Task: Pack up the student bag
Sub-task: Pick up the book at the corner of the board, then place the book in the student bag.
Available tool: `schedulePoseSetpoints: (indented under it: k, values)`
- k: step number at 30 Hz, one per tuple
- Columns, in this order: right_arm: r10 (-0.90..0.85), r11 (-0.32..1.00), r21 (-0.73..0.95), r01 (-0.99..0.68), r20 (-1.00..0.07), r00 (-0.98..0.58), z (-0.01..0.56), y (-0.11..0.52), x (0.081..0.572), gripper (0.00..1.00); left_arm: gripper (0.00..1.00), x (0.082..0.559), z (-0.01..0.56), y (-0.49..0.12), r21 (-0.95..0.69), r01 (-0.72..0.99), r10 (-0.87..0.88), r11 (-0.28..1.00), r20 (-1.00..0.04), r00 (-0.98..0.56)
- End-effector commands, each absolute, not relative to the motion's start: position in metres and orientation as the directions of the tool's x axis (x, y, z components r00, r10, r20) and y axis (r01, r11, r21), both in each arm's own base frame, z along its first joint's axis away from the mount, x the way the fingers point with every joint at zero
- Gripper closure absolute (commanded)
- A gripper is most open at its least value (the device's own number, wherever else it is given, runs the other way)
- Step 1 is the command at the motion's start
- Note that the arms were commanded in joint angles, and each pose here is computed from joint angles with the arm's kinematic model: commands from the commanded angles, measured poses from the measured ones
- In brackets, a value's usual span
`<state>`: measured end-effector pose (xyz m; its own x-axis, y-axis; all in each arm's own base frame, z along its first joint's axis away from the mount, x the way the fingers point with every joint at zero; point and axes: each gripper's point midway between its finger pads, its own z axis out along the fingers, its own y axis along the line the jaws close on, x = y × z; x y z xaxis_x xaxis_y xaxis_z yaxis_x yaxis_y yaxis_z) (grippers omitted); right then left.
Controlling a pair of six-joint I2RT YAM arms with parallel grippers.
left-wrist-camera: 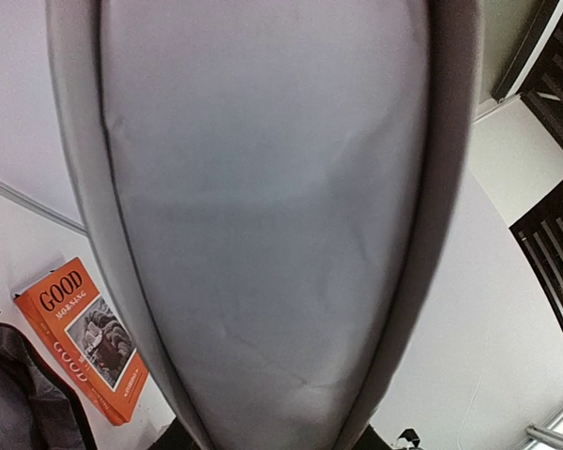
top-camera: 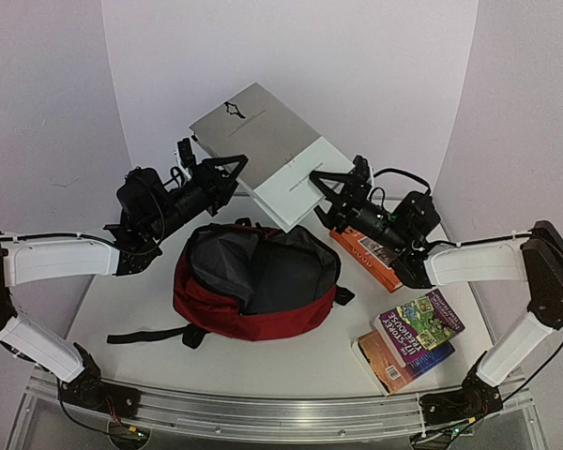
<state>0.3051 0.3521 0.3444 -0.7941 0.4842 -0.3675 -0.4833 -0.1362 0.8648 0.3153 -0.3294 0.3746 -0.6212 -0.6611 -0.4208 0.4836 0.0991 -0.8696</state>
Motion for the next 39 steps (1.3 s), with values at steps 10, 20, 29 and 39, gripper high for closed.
schedulePoseSetpoints:
  k: [10,20,29,39]
  values:
    - [0.579,-0.194,0.753,-0.629,-0.430,-0.693,0.393,0.353,0.302,0.63,0.76,0.313,0.389,-0.329,-0.862,0.506,-0.693,0.020,-0.377,-0.614]
    - [0.621,0.002,0.789,-0.614,-0.483,-0.618,0.377,0.341,0.320,0.73,0.35,0.309,0.349,-0.327,-0.875,0.402,-0.562,0.270,-0.482,-0.673]
    - [0.578,0.252,0.811,-0.527,-0.563,-0.590,0.347,0.304,0.334,0.72,0.03,0.307,0.255,-0.248,-0.840,0.147,-0.496,0.523,-0.440,-0.749]
    - [0.422,0.475,0.796,-0.374,-0.580,-0.697,0.293,0.272,0.300,0.73,0.00,0.293,0.179,-0.196,-0.826,-0.052,-0.545,0.562,-0.322,-0.774]
